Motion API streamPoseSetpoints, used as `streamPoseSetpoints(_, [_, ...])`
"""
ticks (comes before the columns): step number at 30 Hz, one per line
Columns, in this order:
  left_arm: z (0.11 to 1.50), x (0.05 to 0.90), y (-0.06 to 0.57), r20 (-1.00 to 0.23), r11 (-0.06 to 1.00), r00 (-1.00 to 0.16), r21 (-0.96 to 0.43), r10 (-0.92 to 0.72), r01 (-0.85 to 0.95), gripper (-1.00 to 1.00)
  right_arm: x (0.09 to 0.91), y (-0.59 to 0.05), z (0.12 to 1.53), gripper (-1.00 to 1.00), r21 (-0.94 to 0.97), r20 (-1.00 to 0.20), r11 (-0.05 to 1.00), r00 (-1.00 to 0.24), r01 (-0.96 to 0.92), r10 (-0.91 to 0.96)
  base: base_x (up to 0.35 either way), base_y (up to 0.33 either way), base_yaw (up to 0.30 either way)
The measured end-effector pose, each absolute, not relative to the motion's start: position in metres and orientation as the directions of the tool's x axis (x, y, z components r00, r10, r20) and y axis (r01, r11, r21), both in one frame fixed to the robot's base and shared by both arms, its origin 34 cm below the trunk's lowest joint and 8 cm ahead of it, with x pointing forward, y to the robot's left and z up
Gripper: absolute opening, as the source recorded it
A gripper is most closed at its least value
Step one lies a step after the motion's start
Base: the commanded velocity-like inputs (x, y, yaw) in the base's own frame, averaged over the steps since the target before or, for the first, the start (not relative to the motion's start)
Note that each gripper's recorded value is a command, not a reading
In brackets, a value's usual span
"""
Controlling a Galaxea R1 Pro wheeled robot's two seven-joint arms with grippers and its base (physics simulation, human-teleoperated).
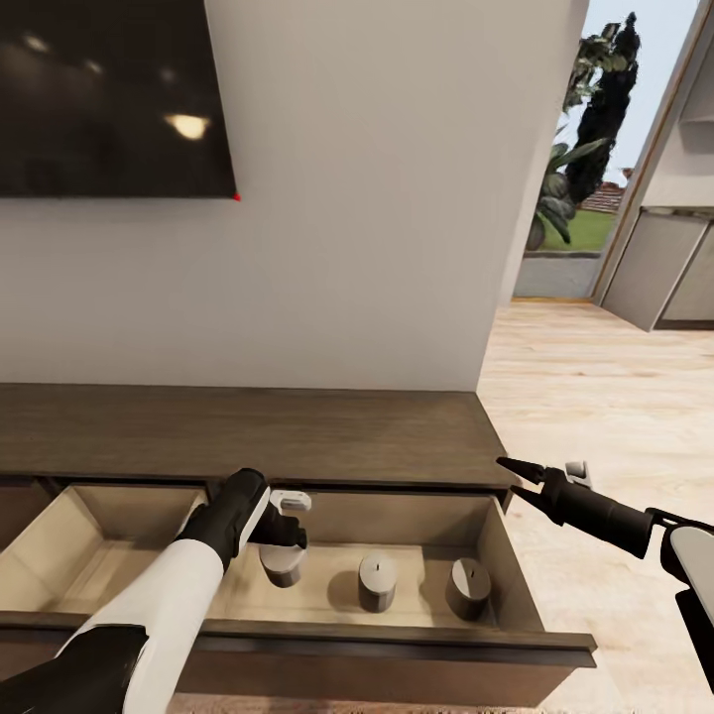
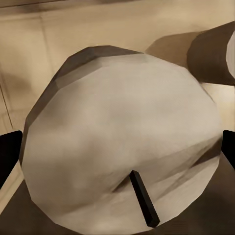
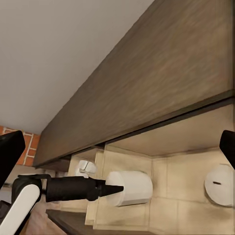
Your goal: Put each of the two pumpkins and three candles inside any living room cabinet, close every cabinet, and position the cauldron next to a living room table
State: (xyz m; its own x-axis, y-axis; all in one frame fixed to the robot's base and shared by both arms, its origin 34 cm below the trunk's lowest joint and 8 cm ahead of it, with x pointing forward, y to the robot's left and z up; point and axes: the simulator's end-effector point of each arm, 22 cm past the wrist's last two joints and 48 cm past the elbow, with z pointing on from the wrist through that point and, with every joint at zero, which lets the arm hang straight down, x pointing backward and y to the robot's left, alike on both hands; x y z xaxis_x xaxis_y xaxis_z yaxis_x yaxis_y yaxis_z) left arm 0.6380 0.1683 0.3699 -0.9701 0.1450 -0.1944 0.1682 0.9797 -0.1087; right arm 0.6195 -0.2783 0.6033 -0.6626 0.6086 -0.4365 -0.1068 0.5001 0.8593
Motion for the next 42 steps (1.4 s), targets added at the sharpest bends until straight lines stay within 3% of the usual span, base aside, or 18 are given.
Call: streamPoseSetpoints(42, [0.347,0.633,0.171,-0.157,0.98,-0.977,-0.115,0.141,0.16,-1.0,0.623,-0.278,0.58,1.0,0.863,-0.408,0.499,-0.68,-0.072,0.609,0.012,0.0,0.0])
